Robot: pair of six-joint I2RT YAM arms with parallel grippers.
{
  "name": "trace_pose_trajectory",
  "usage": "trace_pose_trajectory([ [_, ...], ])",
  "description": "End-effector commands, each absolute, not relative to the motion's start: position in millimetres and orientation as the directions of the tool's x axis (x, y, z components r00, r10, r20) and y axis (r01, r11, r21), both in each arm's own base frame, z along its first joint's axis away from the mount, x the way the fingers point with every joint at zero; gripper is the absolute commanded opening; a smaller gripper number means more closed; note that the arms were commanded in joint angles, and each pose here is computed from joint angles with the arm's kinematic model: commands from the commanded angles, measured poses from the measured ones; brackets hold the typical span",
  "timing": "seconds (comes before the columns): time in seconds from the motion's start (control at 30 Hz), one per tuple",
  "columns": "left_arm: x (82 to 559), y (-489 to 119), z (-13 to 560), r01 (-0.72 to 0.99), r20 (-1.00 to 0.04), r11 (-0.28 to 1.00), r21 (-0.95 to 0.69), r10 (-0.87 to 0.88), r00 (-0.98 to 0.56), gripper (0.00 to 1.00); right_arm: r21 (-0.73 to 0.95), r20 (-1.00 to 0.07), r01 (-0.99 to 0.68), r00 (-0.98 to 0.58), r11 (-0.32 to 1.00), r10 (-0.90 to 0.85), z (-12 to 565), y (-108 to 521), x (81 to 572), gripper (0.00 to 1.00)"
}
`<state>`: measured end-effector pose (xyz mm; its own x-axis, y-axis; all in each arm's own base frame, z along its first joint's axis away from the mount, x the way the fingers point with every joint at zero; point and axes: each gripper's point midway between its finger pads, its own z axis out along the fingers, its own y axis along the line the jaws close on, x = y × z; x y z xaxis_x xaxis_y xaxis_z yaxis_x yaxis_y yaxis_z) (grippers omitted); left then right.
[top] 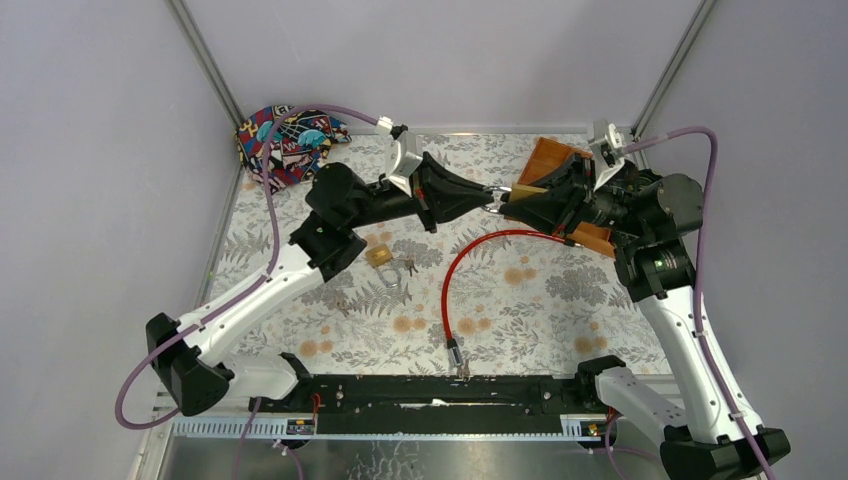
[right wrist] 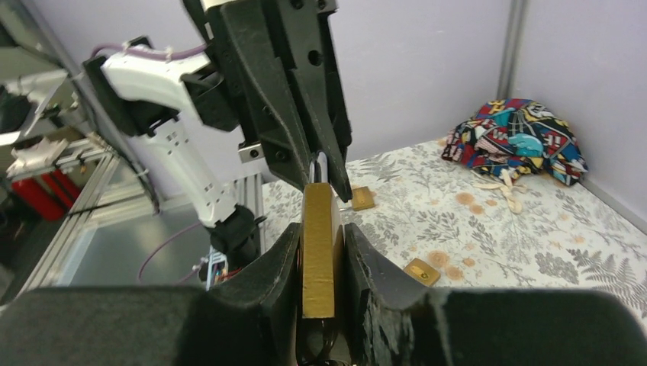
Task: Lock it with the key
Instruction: Lock the lock.
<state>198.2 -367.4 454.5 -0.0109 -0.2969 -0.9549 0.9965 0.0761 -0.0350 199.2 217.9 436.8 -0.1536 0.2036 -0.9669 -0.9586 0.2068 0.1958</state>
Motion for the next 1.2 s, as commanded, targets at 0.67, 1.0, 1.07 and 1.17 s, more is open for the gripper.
trace_pose_trajectory([
  [0.67, 125, -361, 427, 0.949, -0.986, -0.314, -0.036, -0.141, -0.084, 0.00, 0.221, -0.967, -0.946, -0.182, 0.236, 0.177, 437, 227, 207, 0.01],
  [1.0, 177, -324, 439, 0.991, -0.991, -0.122, 0.048, -0.129, 0.033, 0.00, 0.171, -0.975, -0.935, -0.207, 0.311, -0.085, 388, 208, 189, 1.00],
  [1.07, 174, -318, 428, 0.988, -0.993, -0.122, 0.090, -0.084, 0.080, 0.00, 0.126, -0.975, -0.945, -0.174, 0.303, -0.138, 377, 203, 184, 1.00],
  [1.17, 169, -309, 420, 0.985, -0.993, -0.130, 0.112, -0.050, 0.107, 0.00, 0.085, -0.967, -0.963, -0.141, 0.254, -0.214, 357, 199, 171, 0.99],
])
